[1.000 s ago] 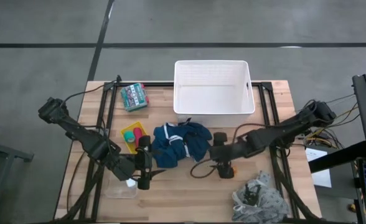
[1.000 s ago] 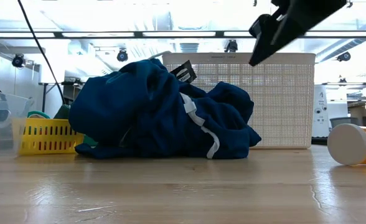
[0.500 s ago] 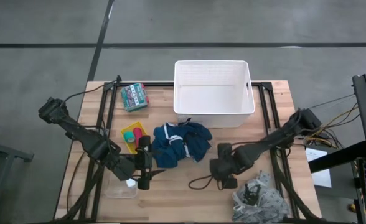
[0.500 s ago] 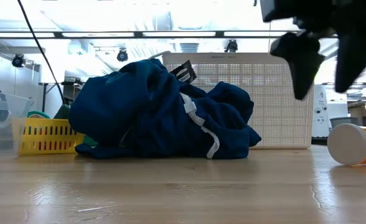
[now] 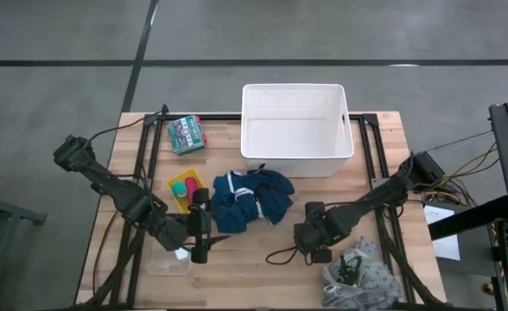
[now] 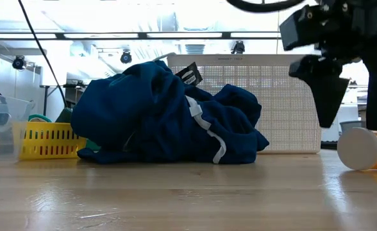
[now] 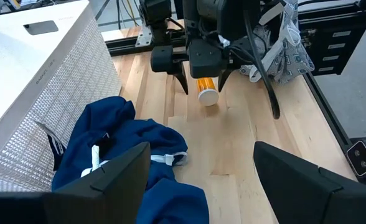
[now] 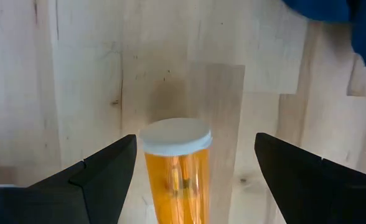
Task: Pick & place medical supplies in basket/bin
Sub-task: Put the orange pill bottle into the transparent bin
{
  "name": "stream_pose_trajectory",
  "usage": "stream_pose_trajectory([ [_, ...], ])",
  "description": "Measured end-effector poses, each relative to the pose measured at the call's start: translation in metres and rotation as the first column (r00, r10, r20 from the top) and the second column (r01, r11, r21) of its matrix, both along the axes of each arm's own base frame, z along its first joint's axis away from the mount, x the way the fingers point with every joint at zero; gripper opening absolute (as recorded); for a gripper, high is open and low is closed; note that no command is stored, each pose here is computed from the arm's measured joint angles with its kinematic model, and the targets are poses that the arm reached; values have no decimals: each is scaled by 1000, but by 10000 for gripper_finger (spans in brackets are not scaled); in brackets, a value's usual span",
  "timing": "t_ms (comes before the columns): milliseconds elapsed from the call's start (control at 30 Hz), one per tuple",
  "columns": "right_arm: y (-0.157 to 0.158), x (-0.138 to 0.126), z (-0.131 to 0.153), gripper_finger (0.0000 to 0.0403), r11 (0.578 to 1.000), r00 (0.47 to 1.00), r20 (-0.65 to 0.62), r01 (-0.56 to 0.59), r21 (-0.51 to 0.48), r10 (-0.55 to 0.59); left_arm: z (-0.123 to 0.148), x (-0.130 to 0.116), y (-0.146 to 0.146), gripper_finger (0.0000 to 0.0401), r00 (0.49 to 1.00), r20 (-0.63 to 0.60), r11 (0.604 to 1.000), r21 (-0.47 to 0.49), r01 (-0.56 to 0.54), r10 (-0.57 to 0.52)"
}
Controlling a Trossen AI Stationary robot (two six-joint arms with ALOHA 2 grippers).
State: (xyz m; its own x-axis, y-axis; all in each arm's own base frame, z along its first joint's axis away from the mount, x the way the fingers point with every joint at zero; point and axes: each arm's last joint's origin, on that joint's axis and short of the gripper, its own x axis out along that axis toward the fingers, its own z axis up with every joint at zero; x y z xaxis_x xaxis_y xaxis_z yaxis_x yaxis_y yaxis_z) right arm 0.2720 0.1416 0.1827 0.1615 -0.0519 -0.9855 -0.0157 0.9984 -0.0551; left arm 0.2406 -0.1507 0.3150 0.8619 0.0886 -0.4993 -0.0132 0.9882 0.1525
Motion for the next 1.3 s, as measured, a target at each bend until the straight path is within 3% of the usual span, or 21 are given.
stream_pose_trajectory([
  [600,-3,-7,-30,319,997,999,37,8,72,-10,0,0,0,290,1000,0,1000,-1,0,0],
  [1067,-3,-8,-31,217,998,999,33,-12,66,9,0,0,0,291,1000,1,1000,-2,-1,1],
  [1300,-3,-8,-31,205,998,999,33,-29,62,27,0,0,0,291,1000,0,1000,-2,-1,1],
])
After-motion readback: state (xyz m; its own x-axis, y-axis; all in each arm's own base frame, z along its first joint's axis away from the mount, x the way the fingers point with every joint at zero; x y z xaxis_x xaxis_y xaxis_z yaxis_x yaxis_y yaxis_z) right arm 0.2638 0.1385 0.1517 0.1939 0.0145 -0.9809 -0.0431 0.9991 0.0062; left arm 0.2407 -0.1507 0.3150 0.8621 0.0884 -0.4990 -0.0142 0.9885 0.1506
